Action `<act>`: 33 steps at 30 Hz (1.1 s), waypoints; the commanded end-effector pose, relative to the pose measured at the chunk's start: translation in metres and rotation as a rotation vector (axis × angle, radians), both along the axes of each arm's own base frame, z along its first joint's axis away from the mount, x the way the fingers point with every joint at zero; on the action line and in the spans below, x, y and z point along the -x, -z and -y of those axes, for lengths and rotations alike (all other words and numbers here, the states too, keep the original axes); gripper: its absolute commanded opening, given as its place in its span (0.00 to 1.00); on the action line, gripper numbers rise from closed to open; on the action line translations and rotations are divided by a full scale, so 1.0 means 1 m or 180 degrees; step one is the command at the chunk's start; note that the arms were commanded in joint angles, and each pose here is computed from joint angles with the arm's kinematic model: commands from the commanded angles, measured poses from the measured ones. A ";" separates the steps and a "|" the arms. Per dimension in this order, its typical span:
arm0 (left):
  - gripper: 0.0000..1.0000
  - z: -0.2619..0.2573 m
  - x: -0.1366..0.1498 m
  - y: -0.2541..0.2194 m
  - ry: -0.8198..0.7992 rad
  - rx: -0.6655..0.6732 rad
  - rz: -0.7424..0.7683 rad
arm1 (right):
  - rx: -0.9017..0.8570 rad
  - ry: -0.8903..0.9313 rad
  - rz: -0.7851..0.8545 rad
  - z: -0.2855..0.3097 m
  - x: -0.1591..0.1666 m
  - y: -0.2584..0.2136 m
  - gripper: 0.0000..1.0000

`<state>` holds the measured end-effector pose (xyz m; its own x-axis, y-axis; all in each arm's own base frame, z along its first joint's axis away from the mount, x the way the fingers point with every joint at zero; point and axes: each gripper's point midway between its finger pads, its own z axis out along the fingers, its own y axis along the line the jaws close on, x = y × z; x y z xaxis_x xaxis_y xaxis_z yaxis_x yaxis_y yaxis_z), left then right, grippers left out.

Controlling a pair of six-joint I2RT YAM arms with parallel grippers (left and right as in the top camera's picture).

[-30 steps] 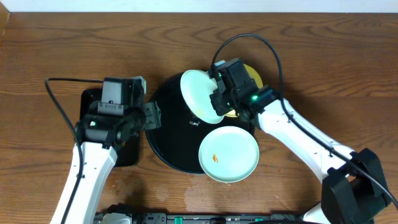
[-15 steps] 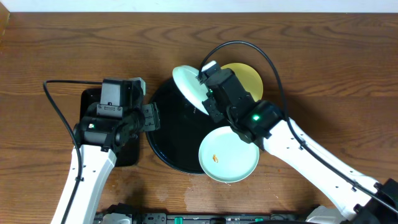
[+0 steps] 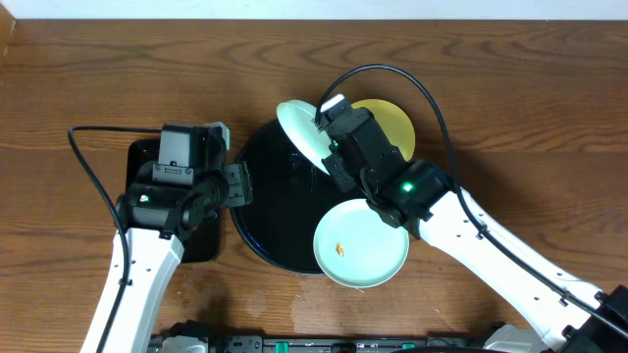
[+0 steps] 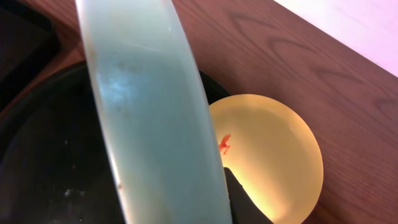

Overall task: Clean dirty plates on tray and stack at the side
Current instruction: 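Carry the blue plate right and set it on the table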

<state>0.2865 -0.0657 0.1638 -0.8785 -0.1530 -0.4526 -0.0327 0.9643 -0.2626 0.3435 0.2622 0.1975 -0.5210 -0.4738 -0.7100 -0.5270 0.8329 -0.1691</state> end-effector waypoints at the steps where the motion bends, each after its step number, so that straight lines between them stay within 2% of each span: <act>1: 0.59 -0.001 0.001 -0.001 -0.0033 -0.0009 0.0005 | -0.0004 -0.0018 0.0103 0.000 0.001 -0.012 0.01; 16: 0.59 -0.001 0.001 -0.001 -0.0033 -0.0009 0.0007 | -0.0135 0.0125 0.0036 0.001 0.001 -0.011 0.01; 18: 0.59 -0.001 0.001 -0.001 -0.0034 -0.0007 0.0006 | -0.0310 0.0358 -0.0066 0.005 0.000 -0.009 0.01; 22: 0.59 -0.001 0.001 -0.001 -0.0056 0.0005 0.0001 | -0.0925 0.1476 -0.0622 0.045 -0.005 0.008 0.01; 23: 0.59 -0.001 0.001 -0.001 -0.0065 0.0010 -0.0001 | -0.1042 0.1582 -0.0755 0.051 -0.005 0.012 0.01; 29: 0.59 -0.001 0.001 -0.001 -0.0073 0.0015 -0.0004 | -0.1937 0.1442 -0.1596 0.087 -0.023 0.009 0.01; 33: 0.59 -0.001 0.001 -0.001 -0.0074 0.0016 -0.0003 | -0.2467 0.1655 -0.1806 0.155 -0.036 0.002 0.01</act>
